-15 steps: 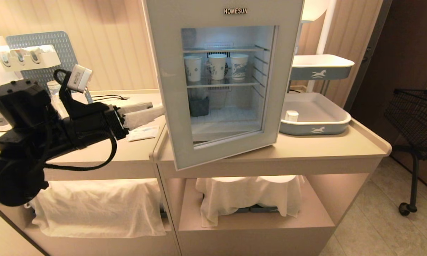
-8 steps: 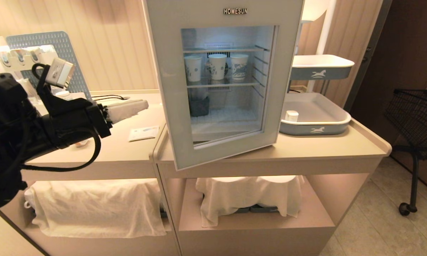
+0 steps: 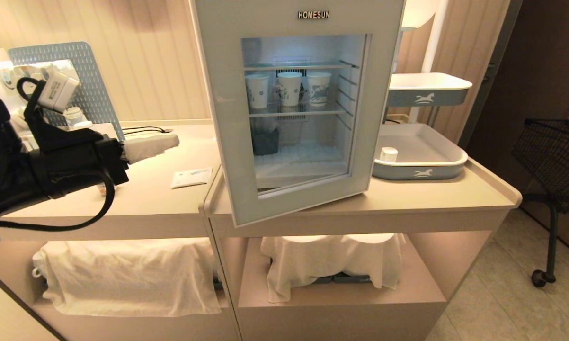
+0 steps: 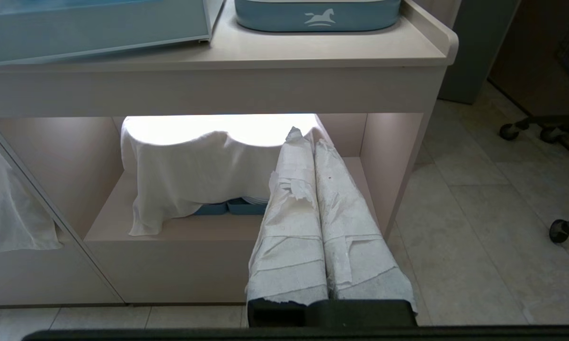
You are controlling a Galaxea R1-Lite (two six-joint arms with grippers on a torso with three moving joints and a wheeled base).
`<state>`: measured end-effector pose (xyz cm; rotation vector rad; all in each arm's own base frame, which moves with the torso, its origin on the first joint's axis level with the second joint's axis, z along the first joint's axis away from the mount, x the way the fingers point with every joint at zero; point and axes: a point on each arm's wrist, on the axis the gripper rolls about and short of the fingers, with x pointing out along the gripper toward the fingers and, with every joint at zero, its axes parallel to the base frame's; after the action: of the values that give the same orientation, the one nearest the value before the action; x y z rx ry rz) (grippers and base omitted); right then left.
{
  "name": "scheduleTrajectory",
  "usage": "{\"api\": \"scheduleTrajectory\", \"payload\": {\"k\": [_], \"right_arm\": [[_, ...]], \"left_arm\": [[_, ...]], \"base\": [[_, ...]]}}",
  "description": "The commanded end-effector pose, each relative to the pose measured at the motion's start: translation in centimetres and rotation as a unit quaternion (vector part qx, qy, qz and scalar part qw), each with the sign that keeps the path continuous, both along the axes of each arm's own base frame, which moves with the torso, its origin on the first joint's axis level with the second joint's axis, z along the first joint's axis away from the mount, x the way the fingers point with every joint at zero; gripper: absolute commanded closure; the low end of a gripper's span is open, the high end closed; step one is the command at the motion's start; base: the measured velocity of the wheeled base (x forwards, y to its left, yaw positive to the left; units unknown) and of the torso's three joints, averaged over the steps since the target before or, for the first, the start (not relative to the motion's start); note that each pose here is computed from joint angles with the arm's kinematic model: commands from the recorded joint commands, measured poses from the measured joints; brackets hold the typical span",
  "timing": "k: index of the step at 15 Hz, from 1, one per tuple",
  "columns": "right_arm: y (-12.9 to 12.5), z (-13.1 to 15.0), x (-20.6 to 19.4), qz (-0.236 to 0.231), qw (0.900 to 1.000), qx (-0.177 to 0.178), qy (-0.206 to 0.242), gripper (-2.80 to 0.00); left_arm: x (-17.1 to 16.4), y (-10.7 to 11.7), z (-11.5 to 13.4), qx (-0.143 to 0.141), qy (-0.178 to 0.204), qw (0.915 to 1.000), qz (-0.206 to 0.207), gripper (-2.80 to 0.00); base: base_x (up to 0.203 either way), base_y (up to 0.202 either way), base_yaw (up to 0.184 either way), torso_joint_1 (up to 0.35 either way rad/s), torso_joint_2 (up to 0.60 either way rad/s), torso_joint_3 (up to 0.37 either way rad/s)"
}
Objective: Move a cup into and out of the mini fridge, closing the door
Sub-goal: Open the freezer door
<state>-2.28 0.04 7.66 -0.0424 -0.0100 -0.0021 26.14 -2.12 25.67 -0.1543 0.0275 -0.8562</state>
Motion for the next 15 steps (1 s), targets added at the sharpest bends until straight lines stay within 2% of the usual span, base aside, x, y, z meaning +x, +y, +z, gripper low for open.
{"api": "scheduleTrajectory", "payload": {"k": [1,3,9,11,15], "right_arm": [[0.0,-0.3,0.1,0.0,1.0,0.0,0.003,0.0],[0.0,-0.3,0.1,0.0,1.0,0.0,0.003,0.0],[0.0,-0.3,0.1,0.0,1.0,0.0,0.003,0.0],[0.0,-0.3,0.1,0.0,1.0,0.0,0.003,0.0],[0.0,-0.3,0.1,0.0,1.0,0.0,0.003,0.0]], "left_arm": [[0.2,0.1,0.3,0.012,0.0,0.9998,0.017,0.0],[0.9,0.0,0.4,0.04,0.006,0.9981,0.047,0.0],[5.2,-1.6,-1.7,0.085,0.013,0.9927,0.085,0.0],[6.6,-2.5,-2.3,0.091,0.016,0.991,0.096,0.0],[9.0,-4.5,-3.4,0.089,0.005,0.9916,0.094,0.0]], "base": [[0.0,0.0,0.0,0.0,0.0,0.0],[0.0,0.0,0.0,0.0,0.0,0.0],[0.0,0.0,0.0,0.0,0.0,0.0],[0.0,0.0,0.0,0.0,0.0,0.0],[0.0,0.0,0.0,0.0,0.0,0.0]]}}
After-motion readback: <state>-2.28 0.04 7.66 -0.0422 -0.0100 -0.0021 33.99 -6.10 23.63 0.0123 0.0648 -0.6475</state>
